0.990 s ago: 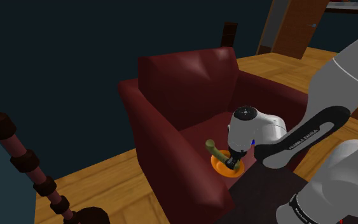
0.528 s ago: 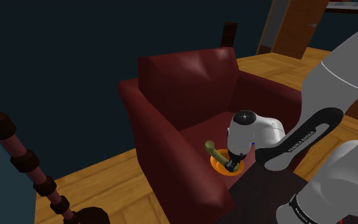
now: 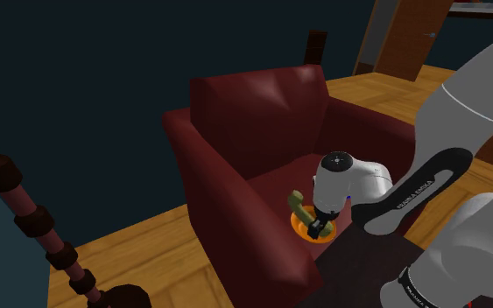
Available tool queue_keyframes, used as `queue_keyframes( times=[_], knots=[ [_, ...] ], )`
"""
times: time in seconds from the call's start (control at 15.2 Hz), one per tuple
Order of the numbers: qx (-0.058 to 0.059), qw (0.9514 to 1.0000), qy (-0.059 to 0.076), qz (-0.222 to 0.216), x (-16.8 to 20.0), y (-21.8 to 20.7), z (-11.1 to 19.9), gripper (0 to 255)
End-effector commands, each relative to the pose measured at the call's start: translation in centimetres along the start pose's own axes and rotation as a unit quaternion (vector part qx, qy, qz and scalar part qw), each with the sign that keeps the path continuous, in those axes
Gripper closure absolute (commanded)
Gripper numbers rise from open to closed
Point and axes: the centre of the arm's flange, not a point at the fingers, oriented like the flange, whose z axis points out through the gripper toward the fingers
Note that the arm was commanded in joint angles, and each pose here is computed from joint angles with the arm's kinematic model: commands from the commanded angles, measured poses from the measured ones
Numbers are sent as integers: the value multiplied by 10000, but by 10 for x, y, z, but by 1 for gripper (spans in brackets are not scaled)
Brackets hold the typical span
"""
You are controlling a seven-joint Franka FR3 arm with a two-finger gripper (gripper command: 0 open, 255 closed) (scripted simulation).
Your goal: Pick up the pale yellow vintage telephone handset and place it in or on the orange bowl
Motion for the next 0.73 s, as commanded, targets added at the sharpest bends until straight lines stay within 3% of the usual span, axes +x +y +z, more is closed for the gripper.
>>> queue_keyframes(
  times=[0.0,0.2,0.66],
  knots=[
    [0,10000,0,0,0,0,-13,0],
    [0,10000,0,0,0,0,-50,0],
    [0,10000,0,0,0,0,-50,0]
  ],
)
